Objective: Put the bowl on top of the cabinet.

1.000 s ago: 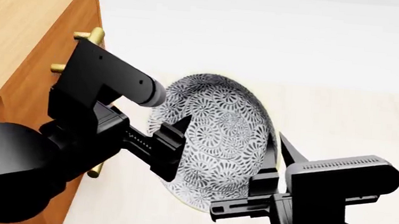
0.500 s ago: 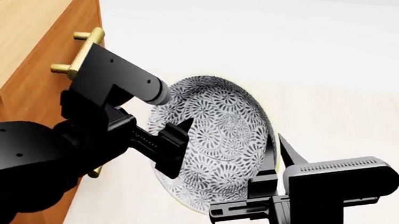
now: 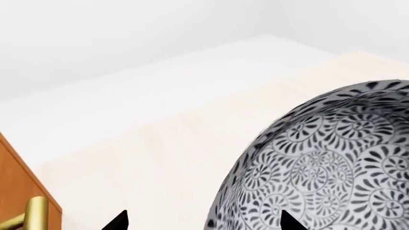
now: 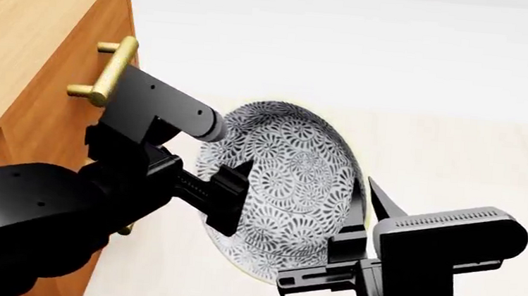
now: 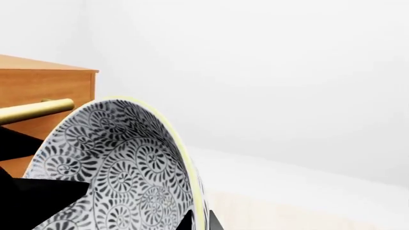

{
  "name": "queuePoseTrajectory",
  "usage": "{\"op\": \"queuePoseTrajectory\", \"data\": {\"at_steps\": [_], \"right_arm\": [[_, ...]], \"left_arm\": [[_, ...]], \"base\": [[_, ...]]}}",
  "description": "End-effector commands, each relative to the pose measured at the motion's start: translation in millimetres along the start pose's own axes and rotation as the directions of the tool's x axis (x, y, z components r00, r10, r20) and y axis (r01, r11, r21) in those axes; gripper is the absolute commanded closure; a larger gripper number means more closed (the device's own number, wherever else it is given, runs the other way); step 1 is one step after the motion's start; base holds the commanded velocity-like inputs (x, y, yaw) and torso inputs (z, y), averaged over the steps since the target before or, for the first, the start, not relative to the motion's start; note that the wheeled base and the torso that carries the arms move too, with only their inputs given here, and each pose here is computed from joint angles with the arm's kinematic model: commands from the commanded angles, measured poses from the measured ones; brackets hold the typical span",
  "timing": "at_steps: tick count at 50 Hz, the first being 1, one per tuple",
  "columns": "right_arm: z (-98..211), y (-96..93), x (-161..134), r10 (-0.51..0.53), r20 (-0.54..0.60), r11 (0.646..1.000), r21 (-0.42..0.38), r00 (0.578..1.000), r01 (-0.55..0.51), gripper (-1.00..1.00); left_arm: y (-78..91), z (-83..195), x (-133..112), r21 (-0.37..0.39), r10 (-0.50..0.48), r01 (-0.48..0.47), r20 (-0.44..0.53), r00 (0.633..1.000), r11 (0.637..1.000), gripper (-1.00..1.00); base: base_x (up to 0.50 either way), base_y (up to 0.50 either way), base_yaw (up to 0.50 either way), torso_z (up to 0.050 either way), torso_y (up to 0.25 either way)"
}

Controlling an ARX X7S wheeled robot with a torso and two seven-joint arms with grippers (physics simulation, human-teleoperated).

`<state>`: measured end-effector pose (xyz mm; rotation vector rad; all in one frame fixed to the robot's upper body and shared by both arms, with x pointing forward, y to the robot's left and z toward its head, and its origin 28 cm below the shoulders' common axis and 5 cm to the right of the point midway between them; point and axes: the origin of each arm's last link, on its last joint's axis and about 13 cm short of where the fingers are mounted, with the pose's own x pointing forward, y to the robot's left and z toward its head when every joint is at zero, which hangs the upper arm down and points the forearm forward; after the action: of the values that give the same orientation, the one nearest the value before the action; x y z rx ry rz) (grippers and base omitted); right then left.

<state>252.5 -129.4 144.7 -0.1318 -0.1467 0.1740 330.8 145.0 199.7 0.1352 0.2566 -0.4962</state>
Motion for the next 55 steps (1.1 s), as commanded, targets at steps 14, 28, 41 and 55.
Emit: {"op": "queuePoseTrajectory", "data": {"at_steps": [14, 28, 41, 55], "right_arm": [[2, -1.3, 2, -0.009, 0.019, 1.000, -0.022, 1.000, 0.009, 1.00], [1, -1.1, 3, -0.012, 0.012, 1.000, -0.023, 1.000, 0.012, 1.00], [5, -3.6, 1, -0.045, 0.011, 0.999, -0.016, 0.999, 0.045, -1.00], [3, -4.7, -1, -0.036, -0.007, 0.999, -0.018, 0.999, 0.035, -1.00]], "left_arm": [[2.6, -8, 7, -0.014, 0.004, -0.004, -0.009, 1.000, 1.000, 1.00], [-0.2, -8, 2, 0.010, 0.009, -0.009, -0.001, 1.000, 1.000, 1.00], [-11.7, 9, -15, 0.075, 0.007, -0.011, 0.055, 0.998, 0.997, 1.00], [-13.5, 15, -17, 0.078, 0.020, -0.026, 0.072, 0.997, 0.997, 1.00]], "base": [[0.00, 0.00, 0.00, 0.000, 0.000], [0.00, 0.00, 0.00, 0.000, 0.001], [0.00, 0.00, 0.00, 0.001, 0.001], [0.00, 0.00, 0.00, 0.000, 0.000]]}}
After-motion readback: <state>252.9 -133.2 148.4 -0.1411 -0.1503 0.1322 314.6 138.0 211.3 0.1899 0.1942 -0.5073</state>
